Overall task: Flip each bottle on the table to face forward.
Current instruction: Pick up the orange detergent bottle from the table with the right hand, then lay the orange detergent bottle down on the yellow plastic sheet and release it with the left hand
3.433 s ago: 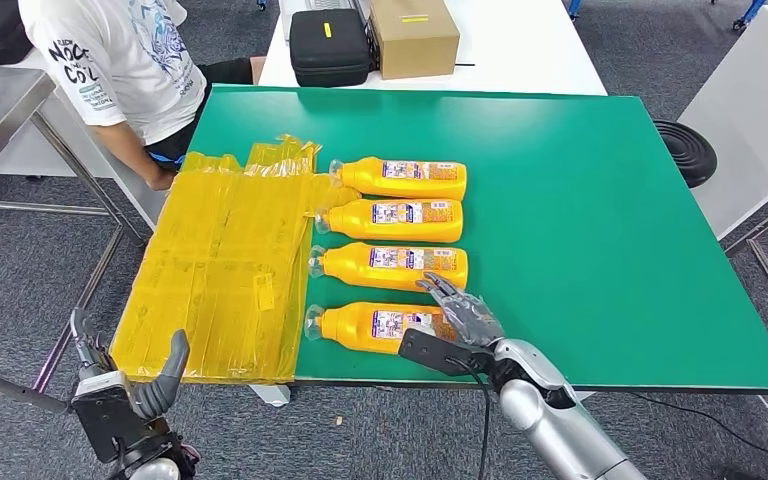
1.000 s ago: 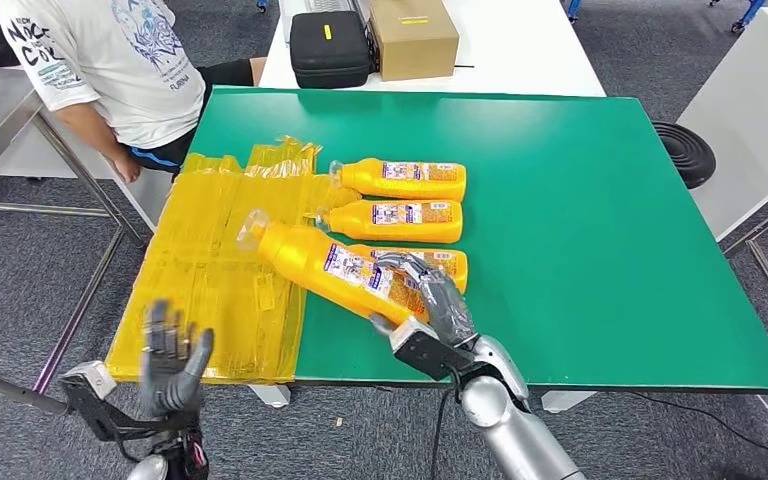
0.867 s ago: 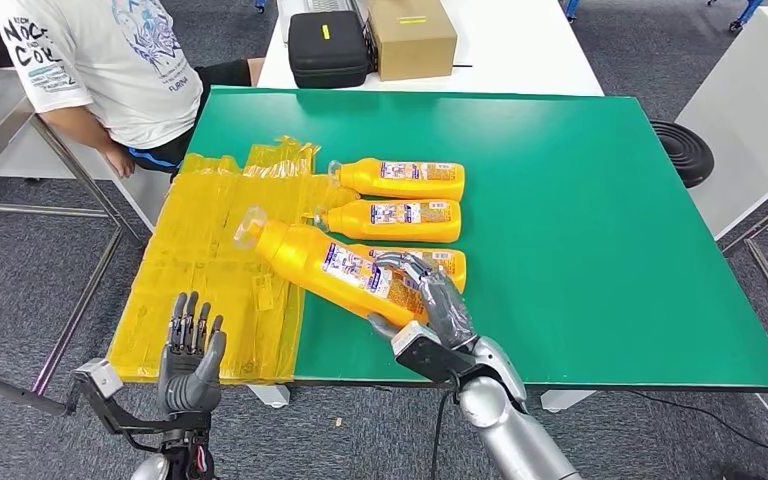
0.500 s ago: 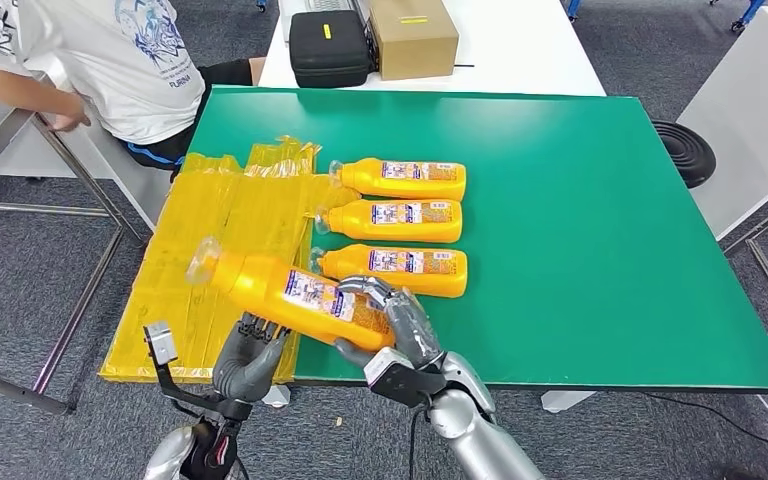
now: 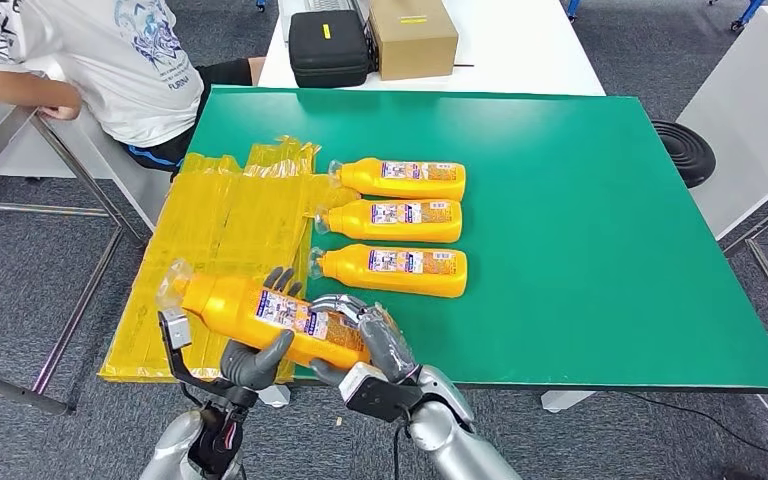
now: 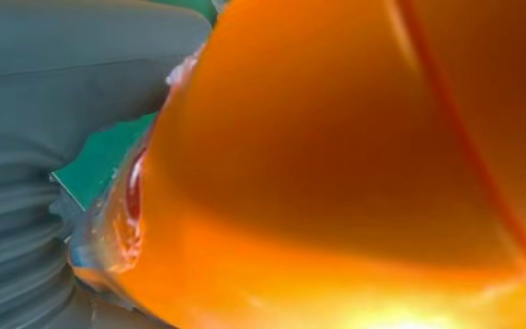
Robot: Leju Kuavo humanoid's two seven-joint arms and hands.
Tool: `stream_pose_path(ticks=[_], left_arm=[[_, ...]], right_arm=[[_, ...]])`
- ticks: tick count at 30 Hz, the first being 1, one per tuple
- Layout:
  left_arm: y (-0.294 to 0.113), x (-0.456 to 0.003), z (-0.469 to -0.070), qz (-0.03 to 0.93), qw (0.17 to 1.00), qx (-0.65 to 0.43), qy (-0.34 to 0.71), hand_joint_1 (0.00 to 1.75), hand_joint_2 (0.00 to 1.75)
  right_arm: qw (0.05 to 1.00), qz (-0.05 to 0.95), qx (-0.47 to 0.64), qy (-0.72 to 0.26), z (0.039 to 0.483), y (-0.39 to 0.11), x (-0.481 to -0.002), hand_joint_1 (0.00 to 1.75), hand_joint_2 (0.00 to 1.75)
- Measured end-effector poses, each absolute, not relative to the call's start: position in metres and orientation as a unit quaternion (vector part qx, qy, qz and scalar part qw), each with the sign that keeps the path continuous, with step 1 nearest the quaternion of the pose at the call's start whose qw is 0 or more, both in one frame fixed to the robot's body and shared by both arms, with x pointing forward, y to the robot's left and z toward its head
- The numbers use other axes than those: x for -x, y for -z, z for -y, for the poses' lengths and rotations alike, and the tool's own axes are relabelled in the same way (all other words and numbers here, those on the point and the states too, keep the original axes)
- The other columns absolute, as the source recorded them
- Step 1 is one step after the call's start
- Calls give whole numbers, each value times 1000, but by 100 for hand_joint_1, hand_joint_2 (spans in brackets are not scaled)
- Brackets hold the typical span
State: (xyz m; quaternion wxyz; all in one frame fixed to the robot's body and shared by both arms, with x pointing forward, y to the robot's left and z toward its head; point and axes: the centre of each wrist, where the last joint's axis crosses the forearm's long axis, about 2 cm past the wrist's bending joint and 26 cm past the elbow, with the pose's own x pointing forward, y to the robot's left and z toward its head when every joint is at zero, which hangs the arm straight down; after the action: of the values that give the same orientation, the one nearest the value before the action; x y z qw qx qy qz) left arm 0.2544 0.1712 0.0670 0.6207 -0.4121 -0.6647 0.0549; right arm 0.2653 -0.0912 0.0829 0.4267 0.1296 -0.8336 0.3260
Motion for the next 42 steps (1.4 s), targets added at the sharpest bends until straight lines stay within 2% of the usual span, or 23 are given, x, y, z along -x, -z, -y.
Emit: stream_pose_path(ticks=[16, 20, 21, 32, 36, 39, 42], left_arm=[[-66, -257, -186, 666, 583, 441, -148, 2, 175], [-65, -256, -186, 667, 583, 441, -145, 169, 175], [-65, -256, -186, 668, 584, 440, -142, 175, 175], [-65, -257, -184, 695, 591, 404, -69, 175, 175], [-67, -260, -182, 702, 600, 381, -38, 175, 175], [-66, -259, -181, 700, 608, 375, -24, 175, 175], [-65, -259, -181, 698, 612, 372, -24, 175, 175]], right_arm=[[441, 812, -148, -351, 88, -74, -262, 175, 175], [444, 810, -149, -353, 89, -73, -261, 175, 175], [445, 810, -149, -353, 89, -73, -261, 175, 175], [450, 810, -146, -346, 91, -68, -260, 173, 175], [453, 810, -145, -342, 92, -67, -258, 0, 175], [451, 813, -145, -339, 90, -68, -258, 0, 175], [449, 815, -143, -336, 89, -70, -258, 0, 44]])
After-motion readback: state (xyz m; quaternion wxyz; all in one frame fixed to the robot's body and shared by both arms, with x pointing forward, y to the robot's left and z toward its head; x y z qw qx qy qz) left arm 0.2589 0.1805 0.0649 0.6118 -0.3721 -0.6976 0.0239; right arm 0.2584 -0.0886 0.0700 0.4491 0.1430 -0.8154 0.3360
